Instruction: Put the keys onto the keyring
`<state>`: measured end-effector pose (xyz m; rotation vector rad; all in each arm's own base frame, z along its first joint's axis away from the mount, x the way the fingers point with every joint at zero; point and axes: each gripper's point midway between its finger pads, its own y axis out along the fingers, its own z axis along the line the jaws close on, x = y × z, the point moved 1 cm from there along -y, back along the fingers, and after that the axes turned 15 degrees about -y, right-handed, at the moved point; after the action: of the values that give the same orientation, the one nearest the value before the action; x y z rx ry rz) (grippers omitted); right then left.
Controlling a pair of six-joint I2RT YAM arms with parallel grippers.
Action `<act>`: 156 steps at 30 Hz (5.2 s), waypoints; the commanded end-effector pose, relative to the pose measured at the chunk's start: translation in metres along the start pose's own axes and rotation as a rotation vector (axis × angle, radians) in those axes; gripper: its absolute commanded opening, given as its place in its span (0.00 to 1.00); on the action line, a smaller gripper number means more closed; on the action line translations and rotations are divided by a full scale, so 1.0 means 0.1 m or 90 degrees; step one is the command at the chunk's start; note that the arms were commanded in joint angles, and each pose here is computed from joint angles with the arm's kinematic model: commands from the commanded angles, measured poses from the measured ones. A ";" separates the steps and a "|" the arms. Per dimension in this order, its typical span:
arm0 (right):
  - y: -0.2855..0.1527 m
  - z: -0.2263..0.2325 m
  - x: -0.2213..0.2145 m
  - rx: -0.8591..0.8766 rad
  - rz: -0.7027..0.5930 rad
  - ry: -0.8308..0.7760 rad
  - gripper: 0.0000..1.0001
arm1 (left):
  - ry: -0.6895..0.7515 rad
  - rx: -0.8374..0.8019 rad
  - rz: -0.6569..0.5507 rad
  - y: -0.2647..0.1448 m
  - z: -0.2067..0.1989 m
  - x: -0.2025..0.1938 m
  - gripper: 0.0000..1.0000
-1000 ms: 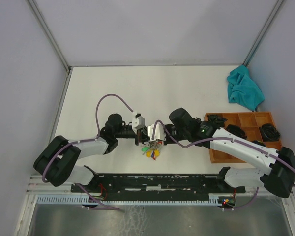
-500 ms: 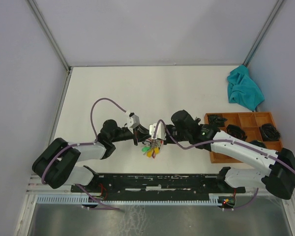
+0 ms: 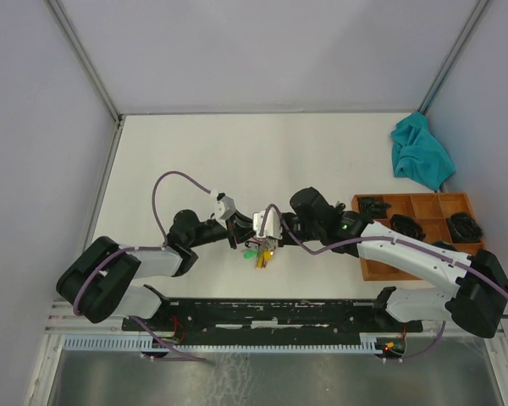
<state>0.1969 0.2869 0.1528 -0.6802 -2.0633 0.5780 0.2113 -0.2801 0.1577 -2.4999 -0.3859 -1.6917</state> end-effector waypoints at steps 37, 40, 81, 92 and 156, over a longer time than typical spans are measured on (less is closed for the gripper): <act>-0.18 -0.23 0.34 0.046 -0.020 -0.065 0.01 | 0.055 -0.139 0.117 0.15 -0.09 -0.20 0.35; -0.18 -0.23 0.33 0.046 -0.019 -0.065 0.01 | 0.047 -0.150 0.126 0.15 -0.10 -0.23 0.25; -0.18 -0.11 -0.11 -0.048 -0.042 0.146 0.21 | 0.090 -0.090 0.016 0.02 -0.14 0.09 0.03; -0.17 -0.34 -0.09 -0.045 -0.202 0.224 0.38 | 0.109 -0.108 0.034 -0.01 -0.17 0.02 0.03; -0.28 -0.15 0.30 0.161 -0.345 0.222 0.08 | 0.119 -0.102 0.028 -0.01 -0.17 0.04 0.03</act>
<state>0.1990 0.2853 0.1715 -0.1593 -1.6635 0.3400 0.1892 -0.2819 0.1451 -2.5029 -0.1004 -1.8228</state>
